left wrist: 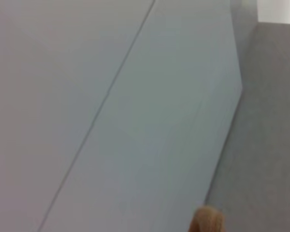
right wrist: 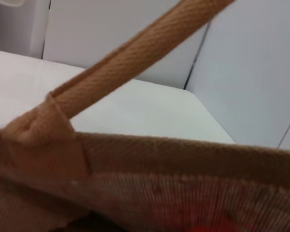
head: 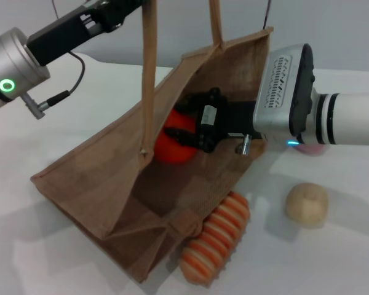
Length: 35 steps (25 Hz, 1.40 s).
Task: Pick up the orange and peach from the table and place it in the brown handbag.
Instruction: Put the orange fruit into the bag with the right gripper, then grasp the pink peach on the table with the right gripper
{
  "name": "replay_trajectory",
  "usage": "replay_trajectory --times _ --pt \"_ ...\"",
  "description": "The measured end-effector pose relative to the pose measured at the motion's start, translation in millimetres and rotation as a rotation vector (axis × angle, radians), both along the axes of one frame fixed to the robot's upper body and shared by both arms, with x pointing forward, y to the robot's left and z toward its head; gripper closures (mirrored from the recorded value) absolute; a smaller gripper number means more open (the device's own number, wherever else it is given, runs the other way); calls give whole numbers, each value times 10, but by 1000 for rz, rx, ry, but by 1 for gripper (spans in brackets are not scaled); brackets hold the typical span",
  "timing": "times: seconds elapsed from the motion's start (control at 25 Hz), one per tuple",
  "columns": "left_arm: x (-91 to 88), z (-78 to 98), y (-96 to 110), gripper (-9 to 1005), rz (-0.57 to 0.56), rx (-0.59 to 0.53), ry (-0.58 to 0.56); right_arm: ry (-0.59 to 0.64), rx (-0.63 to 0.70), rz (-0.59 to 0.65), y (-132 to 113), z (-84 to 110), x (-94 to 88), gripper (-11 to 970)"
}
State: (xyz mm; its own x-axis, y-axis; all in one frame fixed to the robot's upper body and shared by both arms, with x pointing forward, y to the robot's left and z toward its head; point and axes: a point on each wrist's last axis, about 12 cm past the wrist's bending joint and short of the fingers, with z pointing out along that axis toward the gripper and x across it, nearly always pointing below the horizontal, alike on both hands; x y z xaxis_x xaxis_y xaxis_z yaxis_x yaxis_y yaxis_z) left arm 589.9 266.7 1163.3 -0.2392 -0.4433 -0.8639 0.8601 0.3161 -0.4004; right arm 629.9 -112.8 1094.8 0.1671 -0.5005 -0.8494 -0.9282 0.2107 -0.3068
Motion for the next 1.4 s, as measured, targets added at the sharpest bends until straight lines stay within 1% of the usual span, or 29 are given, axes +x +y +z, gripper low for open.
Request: replay_trajectory --times 0.08,0.28,0.56,0.68,0.72,0.92,0.96,1.04,1.24,1.4 --pt "-8 -13 36 875 22 -8 0 -7 11 1 4 -2 -11 589" --pt "-25 -57 137 875 83 -19 11 -9 32 -1 -6 -5 -28 344" --pt "-30 -156 272 875 190 -16 46 9 136 13 -120 20 -105 301" --pt "-40 -198 335 875 232 -14 61 5 182 11 -244 24 -141 283" --pt "-49 -230 384 875 265 -16 74 -1 194 13 -288 28 -151 277" --pt "-74 -277 456 875 310 -22 91 -23 270 4 -573 43 -234 276" --pt "-106 -319 539 875 355 -33 107 -28 289 -11 -640 43 -249 276" --pt "-140 -347 607 875 390 -44 114 -41 326 -37 -771 50 -281 277" --pt "-179 -373 670 875 421 -52 114 -88 389 -134 -1124 71 -332 276" --pt "-188 -380 682 875 427 -53 116 -95 376 -274 -1374 16 -306 276"
